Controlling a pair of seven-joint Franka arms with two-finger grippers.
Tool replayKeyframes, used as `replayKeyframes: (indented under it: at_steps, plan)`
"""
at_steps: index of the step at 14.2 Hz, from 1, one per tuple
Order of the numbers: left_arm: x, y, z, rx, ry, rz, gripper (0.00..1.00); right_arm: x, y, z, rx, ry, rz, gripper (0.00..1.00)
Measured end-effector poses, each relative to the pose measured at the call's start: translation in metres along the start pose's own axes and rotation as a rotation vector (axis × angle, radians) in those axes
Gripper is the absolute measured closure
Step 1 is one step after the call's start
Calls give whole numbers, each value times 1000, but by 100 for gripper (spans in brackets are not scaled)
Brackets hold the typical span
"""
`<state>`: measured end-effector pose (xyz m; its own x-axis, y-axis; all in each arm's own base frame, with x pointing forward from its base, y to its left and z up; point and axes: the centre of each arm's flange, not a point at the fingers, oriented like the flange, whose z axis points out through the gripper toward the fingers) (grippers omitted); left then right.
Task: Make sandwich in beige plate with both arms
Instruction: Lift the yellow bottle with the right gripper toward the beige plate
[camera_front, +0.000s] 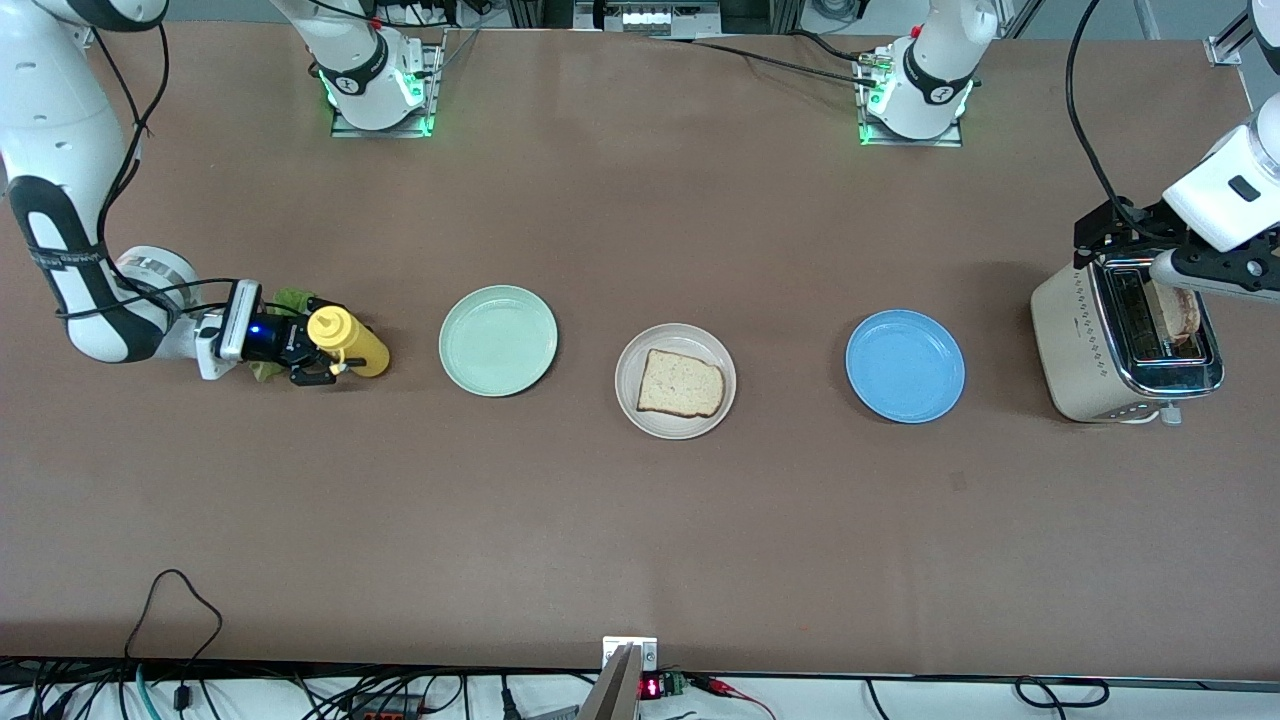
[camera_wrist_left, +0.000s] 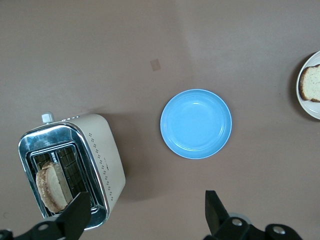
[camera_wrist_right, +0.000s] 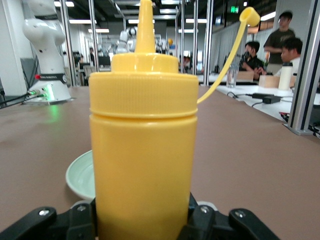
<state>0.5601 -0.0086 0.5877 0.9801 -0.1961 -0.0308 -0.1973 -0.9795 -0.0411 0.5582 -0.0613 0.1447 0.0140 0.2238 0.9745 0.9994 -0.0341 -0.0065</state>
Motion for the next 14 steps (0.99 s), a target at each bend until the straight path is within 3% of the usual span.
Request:
replayKeyframes:
  at_steps: [3, 6, 14]
  plan:
    - [0, 1, 0, 0, 0, 1, 0, 65, 30, 19, -18, -122, 26, 55]
    - [1, 4, 0, 0, 1, 4, 0, 116, 52, 48, -51, -221, 64, 55]
    - [1, 5, 0, 0, -2, 5, 0, 199, 90, 142, -135, -603, 100, 60]
